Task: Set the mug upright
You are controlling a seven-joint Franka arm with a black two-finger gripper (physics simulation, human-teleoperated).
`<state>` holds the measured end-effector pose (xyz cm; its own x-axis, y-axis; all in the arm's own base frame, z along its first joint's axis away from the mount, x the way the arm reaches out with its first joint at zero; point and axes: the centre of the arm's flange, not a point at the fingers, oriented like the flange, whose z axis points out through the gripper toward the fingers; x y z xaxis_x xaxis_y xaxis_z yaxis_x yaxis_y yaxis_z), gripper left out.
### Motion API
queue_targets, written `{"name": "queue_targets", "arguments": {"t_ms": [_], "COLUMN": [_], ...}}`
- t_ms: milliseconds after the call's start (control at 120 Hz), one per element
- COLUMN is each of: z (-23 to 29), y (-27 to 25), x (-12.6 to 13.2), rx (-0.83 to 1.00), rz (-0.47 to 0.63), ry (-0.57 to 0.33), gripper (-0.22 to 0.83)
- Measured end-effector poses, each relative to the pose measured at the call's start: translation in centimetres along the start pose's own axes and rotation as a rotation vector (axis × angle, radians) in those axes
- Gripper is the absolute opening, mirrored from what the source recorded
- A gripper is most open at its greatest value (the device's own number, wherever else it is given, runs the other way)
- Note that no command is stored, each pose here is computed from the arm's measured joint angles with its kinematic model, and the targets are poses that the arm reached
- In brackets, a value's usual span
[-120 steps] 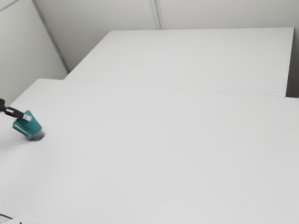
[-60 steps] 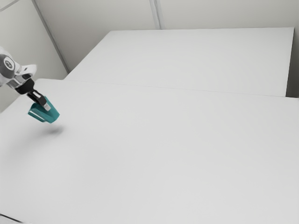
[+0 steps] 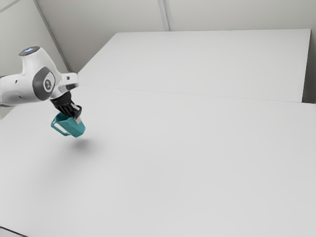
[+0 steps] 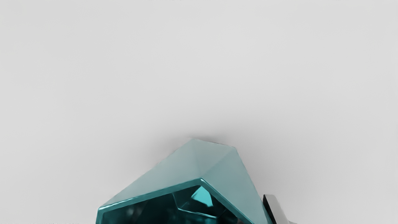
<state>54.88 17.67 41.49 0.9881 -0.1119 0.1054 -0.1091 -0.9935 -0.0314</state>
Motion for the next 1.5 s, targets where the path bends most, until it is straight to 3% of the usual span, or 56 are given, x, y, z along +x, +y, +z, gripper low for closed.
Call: {"name": "queue_targets", "arguments": {"t_ms": [342,650,842,983,1200,1500], "z": [2.1,6.1,4.2,2.2,-0.8,-7.7], "y": [8.0,6.8,8.6,9.3,10.1,11.5], "x": [0.2,-0.4,0.3,0.4,0.3,3.3], "rx": [-0.001,-0.002,0.007,0.014,0.024,0.033], "rz": [-0.215,-0.452,-0.491,-0.521,-0.556,-0.505], "ry": [-0.033,-0.067,-0.033,-0.01,0.008,0.044], "gripper": [-0.17,-0.17,0.25,0.43,0.55,0.6]}}
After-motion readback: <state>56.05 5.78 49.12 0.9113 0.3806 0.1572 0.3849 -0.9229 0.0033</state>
